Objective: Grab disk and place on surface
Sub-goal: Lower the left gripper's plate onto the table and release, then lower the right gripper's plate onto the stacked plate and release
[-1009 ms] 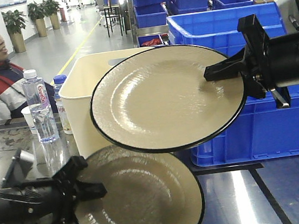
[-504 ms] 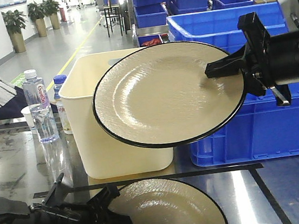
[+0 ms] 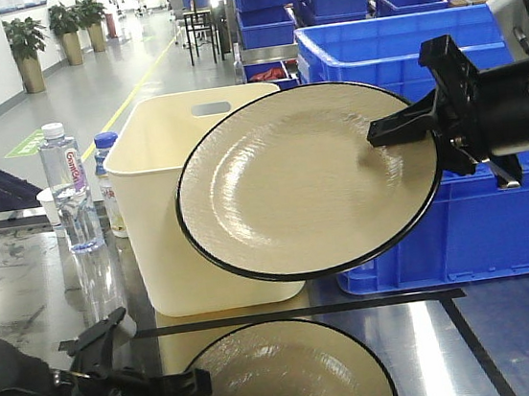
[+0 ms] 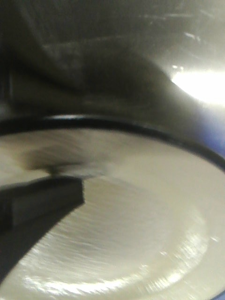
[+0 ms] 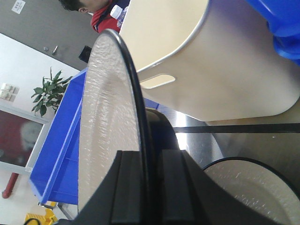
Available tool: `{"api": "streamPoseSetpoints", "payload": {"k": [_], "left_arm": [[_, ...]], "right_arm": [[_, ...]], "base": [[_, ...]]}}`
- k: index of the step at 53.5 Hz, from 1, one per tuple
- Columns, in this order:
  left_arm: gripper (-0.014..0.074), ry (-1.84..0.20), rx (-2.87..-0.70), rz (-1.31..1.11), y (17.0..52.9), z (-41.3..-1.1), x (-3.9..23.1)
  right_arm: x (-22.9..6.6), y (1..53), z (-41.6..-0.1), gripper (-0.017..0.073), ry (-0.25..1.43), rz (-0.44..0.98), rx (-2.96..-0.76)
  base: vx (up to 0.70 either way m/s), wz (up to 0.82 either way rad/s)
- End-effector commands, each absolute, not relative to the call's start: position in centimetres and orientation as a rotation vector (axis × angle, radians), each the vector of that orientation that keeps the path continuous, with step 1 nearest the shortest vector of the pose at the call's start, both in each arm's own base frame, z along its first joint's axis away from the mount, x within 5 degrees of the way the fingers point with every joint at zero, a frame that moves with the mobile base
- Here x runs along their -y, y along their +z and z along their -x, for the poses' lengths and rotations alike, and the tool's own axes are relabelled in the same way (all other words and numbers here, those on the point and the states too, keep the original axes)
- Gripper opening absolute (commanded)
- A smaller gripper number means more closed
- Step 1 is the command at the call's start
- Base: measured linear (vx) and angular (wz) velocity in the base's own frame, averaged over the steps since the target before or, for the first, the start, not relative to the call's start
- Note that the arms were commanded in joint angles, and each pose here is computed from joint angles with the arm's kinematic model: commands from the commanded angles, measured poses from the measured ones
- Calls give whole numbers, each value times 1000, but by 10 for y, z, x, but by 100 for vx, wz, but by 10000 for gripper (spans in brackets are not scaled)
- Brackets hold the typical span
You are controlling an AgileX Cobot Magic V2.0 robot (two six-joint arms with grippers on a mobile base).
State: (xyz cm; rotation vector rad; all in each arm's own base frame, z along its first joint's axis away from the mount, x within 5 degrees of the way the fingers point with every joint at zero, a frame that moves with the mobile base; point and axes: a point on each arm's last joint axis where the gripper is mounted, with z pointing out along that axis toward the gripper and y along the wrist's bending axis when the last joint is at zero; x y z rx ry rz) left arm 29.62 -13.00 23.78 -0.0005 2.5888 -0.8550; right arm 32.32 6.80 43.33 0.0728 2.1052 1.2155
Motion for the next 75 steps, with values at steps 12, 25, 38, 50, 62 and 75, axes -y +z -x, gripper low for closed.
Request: {"api": "streamPoseSetpoints", "payload": {"k": [12,25,38,50,62,75], "left_arm": [[607,-716,-2250,-114,331,-261,94],[578,-684,-1927,-97,396,-212,77],[574,-688,-1853,-108,411,-193,72],[574,-695,-1872,-119,409,-192,73],[574,-700,-1882,-127,408,-191,74],[574,-702,-1892,-134,407,-190,74]], "right_arm": [[-69,456,-306,-8,1238,-34,-2047],[-99,389,-313,-8,1191,-109,-2218],[-125,341,-322,4,1202,-110,-2298],[-129,325,-328,80,1192,-70,-2353],[-127,321,-329,309,1114,20,-2363],[-122,329,-328,566,934,240,-2330]], "base": [[0,0],[0,0],[0,0],[0,0],[0,0],[0,0]]}}
